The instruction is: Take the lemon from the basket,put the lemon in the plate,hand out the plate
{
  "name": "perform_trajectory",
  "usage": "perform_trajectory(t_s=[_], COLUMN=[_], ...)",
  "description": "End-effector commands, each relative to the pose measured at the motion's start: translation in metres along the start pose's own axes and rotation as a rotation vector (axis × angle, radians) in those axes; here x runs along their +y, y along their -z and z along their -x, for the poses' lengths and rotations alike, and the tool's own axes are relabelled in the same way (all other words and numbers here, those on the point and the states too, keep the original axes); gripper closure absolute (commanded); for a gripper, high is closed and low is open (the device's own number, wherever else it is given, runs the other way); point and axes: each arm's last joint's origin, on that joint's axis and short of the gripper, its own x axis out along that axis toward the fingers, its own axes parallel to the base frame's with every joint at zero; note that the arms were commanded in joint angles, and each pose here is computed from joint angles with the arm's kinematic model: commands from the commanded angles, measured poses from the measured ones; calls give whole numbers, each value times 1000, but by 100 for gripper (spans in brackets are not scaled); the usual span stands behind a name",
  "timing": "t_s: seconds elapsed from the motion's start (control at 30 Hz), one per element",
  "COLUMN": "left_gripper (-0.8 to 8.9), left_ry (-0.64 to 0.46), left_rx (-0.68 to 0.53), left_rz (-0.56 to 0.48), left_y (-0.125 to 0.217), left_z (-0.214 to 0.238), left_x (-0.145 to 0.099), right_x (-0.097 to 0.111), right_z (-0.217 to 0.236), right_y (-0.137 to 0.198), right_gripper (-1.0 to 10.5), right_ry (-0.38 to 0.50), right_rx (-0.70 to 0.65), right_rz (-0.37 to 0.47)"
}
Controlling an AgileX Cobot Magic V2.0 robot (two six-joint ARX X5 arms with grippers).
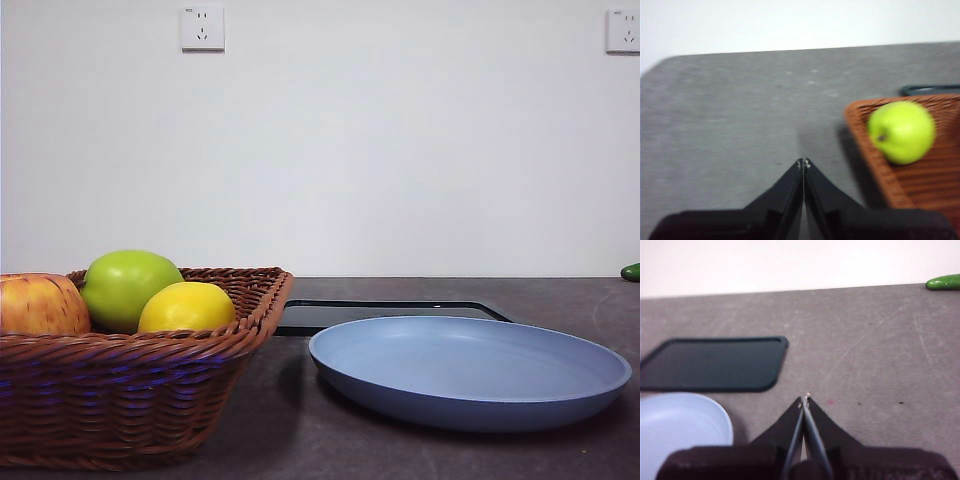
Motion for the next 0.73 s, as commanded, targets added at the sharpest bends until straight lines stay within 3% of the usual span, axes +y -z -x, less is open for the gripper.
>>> perform_trajectory(t_s=[0.03, 0.17, 0.37, 0.73], left_gripper=[805, 805, 807, 806], left_ry=[97, 198, 241, 212], left_rx=[11, 27, 52, 162], left_rz=[174, 310, 410, 451], left_y=[3, 2, -1, -46], left_z=[-1, -1, 2, 15], left_x=[-3, -6, -7, -9], right_x=[0, 0, 2, 6], right_z=[0, 0, 1, 16], right_y=[0, 0, -2, -51], right_gripper=[944, 944, 944, 944], right_ry=[-4, -6, -54, -43], right_rx=[-14, -12, 30, 149], right_rz=[-175, -334, -422, -439])
